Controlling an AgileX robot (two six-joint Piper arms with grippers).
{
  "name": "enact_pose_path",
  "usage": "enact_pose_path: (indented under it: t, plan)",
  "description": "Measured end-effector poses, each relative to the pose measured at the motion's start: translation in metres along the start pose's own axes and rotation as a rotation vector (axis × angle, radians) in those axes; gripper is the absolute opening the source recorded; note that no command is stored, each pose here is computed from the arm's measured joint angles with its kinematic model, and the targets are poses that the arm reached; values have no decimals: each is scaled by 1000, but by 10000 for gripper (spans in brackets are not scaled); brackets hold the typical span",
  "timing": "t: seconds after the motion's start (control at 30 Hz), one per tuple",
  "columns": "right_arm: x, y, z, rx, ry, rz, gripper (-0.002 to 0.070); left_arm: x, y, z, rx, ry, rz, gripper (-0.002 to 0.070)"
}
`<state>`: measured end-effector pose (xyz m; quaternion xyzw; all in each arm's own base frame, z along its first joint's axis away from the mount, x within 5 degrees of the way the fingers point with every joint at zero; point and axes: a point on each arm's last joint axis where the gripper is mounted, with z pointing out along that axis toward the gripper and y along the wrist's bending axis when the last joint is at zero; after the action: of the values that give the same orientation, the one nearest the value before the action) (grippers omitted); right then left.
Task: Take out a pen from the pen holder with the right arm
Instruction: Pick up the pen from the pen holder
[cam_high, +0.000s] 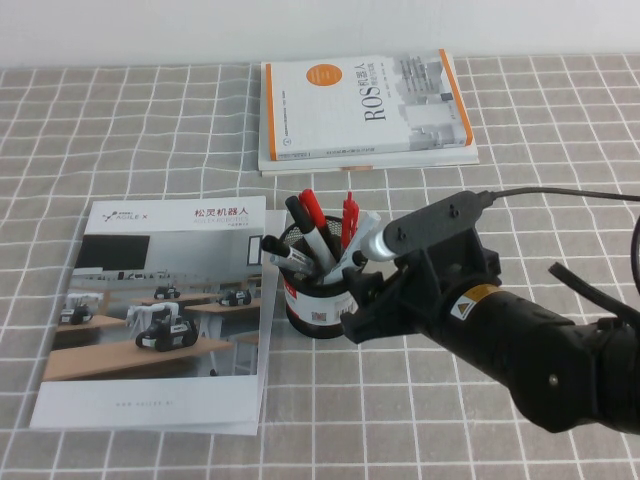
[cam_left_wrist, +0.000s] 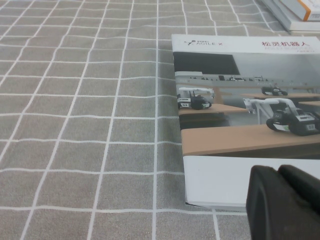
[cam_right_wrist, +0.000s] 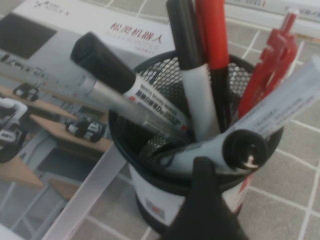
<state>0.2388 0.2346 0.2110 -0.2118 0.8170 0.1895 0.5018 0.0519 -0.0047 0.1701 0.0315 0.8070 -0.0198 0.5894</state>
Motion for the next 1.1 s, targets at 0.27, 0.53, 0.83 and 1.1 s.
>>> enact_pose_path:
  t: [0.27, 0.53, 0.83, 1.1]
  plan:
    - [-1, -2, 2, 19, -29, 9, 401, 0, 0, 0, 0, 0, 0, -3]
    - [-3, -1, 4, 21, -39, 30, 295, 0, 0, 0, 0, 0, 0, -3]
    - [-7, 3, 16, 12, -31, 43, 284, 0, 0, 0, 0, 0, 0, -3]
    - [-8, 3, 16, 11, -32, 46, 321, 0, 0, 0, 0, 0, 0, -3]
